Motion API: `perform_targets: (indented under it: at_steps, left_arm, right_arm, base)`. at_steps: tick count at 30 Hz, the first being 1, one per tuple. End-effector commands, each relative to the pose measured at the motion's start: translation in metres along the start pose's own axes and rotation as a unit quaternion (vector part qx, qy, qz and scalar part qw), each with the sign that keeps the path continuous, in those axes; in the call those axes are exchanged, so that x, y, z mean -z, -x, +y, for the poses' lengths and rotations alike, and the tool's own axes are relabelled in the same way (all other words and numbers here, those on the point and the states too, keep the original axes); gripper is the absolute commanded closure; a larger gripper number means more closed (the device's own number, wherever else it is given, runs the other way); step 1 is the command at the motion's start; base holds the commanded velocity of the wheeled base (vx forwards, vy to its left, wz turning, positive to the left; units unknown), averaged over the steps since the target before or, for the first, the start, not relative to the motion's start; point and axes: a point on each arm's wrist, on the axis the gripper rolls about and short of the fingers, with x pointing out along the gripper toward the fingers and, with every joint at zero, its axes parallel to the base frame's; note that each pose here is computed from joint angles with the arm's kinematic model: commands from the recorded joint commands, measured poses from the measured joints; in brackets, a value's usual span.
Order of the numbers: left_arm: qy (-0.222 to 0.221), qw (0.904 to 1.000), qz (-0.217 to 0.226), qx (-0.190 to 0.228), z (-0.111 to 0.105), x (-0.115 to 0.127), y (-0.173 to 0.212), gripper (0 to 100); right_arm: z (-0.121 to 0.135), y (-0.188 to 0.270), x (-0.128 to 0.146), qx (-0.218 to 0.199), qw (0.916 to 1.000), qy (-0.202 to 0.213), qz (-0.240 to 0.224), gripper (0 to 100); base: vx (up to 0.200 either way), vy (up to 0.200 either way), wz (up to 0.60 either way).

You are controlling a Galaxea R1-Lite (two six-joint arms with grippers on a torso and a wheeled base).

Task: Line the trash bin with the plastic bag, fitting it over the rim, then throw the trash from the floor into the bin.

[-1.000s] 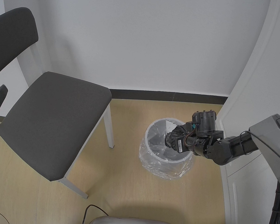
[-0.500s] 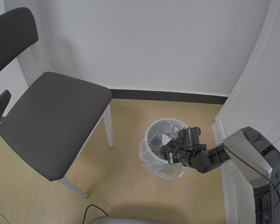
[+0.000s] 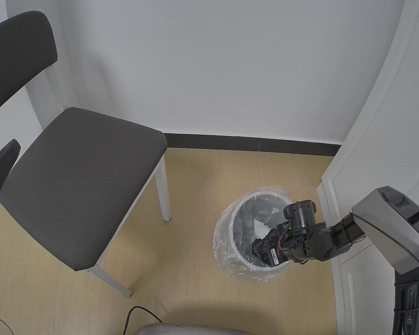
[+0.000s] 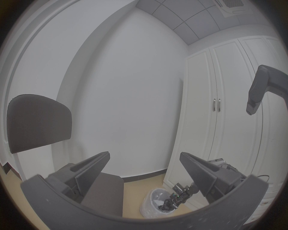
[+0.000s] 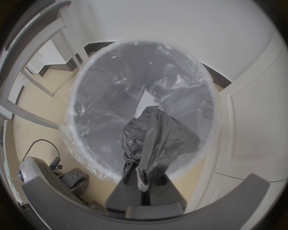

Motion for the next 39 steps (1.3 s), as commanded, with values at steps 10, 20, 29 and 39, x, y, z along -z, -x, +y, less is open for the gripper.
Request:
perform_targets:
  at_steps: [10,20,29,39]
  left_arm:
    - [0.0,1.0,0.002,0.001,0.0,0.001,-0.001,0]
    - [-0.001,0.9999,0.01,0.001,-0.001,0.004,-0.003,0]
    - [-0.002,0.9999,0.015,0.001,-0.001,0.005,-0.004,0]
    - [0.009,0.9997,0.024,0.002,-0.002,0.009,-0.006,0]
  right_arm:
    - [-0.009,0.018,-0.022,0.007,0.9992,-0.008,-0.038,100]
    - [0.009,-0.001,-0.037,0.003,0.9981,-0.002,-0.061,100]
    - [0.037,-0.018,-0.06,-0.019,0.9964,-0.034,-0.075,100]
    - [0.05,-0.043,-0.086,0.006,0.9898,-0.12,-0.076,100]
  base:
    - [0.0,0.0,0.0]
    - [0.0,0.0,0.0]
    - [0.0,0.0,0.0]
    - [0.0,0.0,0.0]
